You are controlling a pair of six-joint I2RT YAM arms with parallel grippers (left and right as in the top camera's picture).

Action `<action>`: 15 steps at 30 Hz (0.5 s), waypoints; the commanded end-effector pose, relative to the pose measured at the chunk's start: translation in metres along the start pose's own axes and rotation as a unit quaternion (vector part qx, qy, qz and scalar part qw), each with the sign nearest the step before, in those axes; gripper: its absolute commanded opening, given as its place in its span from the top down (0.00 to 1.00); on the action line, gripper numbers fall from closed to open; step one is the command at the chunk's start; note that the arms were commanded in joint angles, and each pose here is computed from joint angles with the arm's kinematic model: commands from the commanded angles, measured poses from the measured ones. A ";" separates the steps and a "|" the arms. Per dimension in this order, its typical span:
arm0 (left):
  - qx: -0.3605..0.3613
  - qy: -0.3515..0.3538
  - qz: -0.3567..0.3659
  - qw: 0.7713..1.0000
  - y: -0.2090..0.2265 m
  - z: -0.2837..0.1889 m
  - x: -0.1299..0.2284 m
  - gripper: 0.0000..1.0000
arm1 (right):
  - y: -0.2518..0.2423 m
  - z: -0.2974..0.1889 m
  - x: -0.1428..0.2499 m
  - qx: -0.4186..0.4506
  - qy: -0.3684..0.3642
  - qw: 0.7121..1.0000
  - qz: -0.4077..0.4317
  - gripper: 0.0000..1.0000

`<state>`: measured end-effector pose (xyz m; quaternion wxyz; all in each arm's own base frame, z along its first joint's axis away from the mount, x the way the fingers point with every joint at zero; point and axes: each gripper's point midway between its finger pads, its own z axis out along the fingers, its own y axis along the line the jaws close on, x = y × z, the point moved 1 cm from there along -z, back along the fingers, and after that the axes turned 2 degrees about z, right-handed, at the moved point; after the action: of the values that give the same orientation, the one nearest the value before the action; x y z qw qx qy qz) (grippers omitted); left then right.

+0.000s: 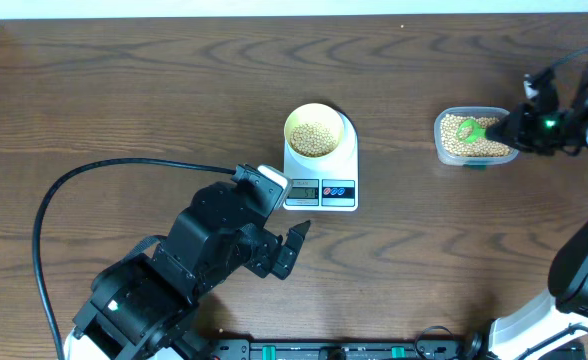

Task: Scoop item into bowl and weigh 50g on scale
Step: 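Move right gripper back to the tub and scoop soybeans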

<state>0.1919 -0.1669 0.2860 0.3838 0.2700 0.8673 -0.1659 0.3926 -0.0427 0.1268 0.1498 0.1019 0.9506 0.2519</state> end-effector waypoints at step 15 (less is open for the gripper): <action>-0.002 -0.005 -0.002 1.000 0.001 -0.002 -0.003 0.02 | 0.017 -0.023 -0.020 0.252 0.007 0.963 -0.095 0.99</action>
<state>0.1919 -0.1669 0.2860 0.3838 0.2702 0.8673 -0.1658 0.4045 -0.0351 0.1538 0.1367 0.0465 0.9881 0.0538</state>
